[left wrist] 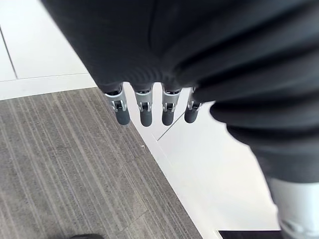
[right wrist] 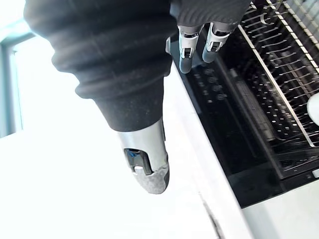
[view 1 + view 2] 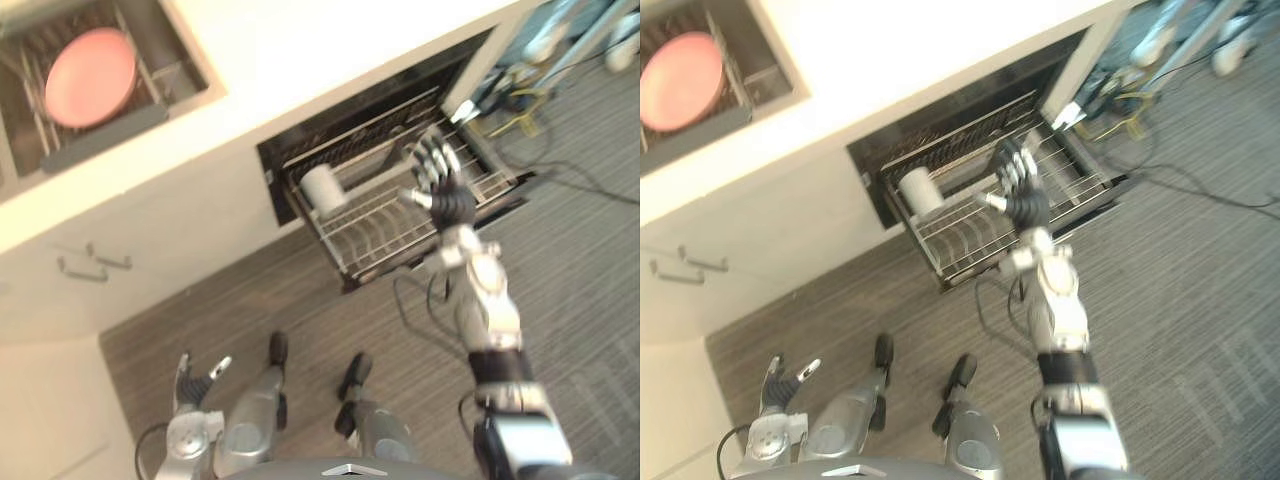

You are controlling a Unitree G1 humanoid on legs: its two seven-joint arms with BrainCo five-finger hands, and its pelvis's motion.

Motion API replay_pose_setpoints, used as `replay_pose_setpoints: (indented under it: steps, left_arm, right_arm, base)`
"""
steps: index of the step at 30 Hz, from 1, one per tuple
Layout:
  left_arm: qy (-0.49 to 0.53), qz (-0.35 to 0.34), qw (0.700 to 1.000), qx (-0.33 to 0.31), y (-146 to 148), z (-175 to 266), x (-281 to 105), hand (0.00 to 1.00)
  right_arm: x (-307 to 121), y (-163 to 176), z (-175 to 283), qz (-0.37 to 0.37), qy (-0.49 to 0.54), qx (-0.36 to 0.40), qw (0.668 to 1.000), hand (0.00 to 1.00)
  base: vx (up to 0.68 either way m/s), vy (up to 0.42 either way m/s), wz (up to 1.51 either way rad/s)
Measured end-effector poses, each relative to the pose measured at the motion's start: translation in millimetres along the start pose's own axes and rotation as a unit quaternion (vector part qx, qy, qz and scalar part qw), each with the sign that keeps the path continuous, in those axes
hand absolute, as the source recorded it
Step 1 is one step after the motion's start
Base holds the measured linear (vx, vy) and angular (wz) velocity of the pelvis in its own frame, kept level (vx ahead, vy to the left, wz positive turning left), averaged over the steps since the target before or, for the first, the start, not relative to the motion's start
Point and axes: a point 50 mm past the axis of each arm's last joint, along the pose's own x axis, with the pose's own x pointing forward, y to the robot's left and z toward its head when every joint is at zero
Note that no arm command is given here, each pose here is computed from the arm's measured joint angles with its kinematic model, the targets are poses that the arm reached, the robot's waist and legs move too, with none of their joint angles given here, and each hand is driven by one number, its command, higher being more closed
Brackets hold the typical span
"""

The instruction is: Walk over to the sink, pick up the cup, carry it to the dishwasher, place the cup inside the dishwasher, then close the dishwasher door

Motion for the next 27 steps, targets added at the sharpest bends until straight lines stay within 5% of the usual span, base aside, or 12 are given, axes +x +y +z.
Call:
replay_pose_setpoints:
  steps: [6, 12, 27]
  left_arm:
    - [0.124, 0.077, 0.987, -0.065, 26.4, -67.1, -36.1, 0.0]
    - [0.142, 0.1, 0.971, -0.161, 29.7, -74.8, -41.1, 0.0]
    - [0.099, 0.008, 0.994, -0.05, 15.0, -63.7, -36.3, 0.0]
  right_arm:
    - [-29.6, 14.3, 2.1, 0.034, -0.034, 0.026, 0.998, 0.0]
    - [-31.1, 7.2, 3.7, 0.021, -0.033, 0.034, 0.999, 0.0]
    - [-58.0, -36.7, 21.3, -0.126, -0.048, 0.013, 0.991, 0.0]
  base:
    - [0.12, -0.022, -0.06]
    - [0.04, -0.001, 0.64]
    - [-0.01, 0.094, 0.76]
